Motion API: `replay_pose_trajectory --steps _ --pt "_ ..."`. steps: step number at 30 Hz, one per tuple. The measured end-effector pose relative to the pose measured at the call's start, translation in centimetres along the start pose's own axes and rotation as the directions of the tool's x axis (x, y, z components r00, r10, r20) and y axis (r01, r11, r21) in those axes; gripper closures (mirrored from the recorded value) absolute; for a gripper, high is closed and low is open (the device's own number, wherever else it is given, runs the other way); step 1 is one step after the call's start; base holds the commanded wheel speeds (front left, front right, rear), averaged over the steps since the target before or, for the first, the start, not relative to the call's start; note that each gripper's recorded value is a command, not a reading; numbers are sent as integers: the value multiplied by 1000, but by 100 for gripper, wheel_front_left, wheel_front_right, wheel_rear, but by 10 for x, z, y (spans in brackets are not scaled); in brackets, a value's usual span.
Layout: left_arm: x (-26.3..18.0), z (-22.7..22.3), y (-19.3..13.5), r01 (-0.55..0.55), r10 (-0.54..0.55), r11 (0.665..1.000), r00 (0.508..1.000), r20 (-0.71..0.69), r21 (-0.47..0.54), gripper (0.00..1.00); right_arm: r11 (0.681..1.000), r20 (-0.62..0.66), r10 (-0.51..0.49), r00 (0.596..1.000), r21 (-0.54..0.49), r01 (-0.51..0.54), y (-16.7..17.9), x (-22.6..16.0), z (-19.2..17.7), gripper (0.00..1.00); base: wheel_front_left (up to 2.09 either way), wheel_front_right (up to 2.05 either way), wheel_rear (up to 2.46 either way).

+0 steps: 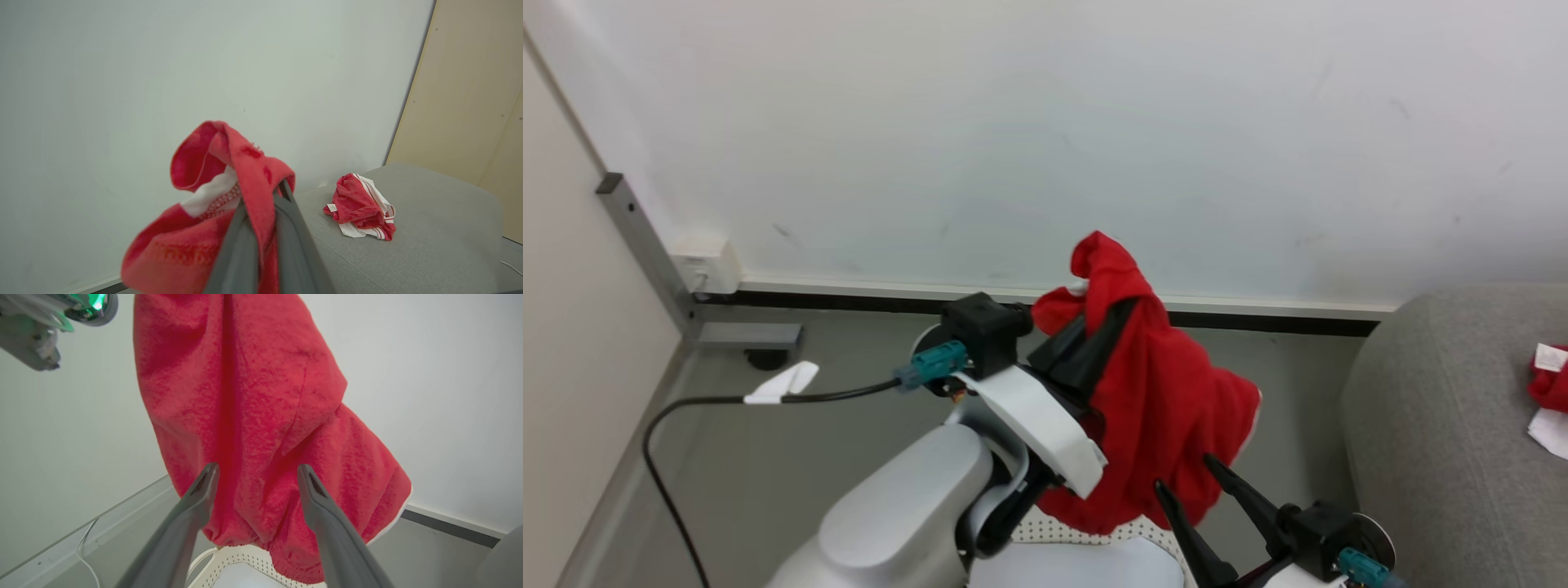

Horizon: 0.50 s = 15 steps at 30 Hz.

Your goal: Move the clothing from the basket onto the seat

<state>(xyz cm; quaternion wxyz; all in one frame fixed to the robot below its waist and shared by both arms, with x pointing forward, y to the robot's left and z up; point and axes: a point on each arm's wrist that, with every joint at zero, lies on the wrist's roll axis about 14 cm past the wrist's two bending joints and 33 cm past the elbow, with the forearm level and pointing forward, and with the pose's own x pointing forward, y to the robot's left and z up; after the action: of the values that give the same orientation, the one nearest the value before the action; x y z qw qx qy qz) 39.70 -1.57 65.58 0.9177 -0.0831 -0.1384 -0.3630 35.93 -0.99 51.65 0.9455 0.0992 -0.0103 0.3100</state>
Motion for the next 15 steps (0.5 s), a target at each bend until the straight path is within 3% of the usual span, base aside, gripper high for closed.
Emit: replay_pose_trajectory --steps 10,15 --pt "-23 -6 -32 66 -67 998 997 -43 -17 100 999 -92 19 996 47 -15 7 23 -25 0 0 0 0" --pt "-32 -7 -36 66 -67 998 996 -55 -18 100 998 -82 41 996 44 -37 13 34 -20 0 0 0 0"
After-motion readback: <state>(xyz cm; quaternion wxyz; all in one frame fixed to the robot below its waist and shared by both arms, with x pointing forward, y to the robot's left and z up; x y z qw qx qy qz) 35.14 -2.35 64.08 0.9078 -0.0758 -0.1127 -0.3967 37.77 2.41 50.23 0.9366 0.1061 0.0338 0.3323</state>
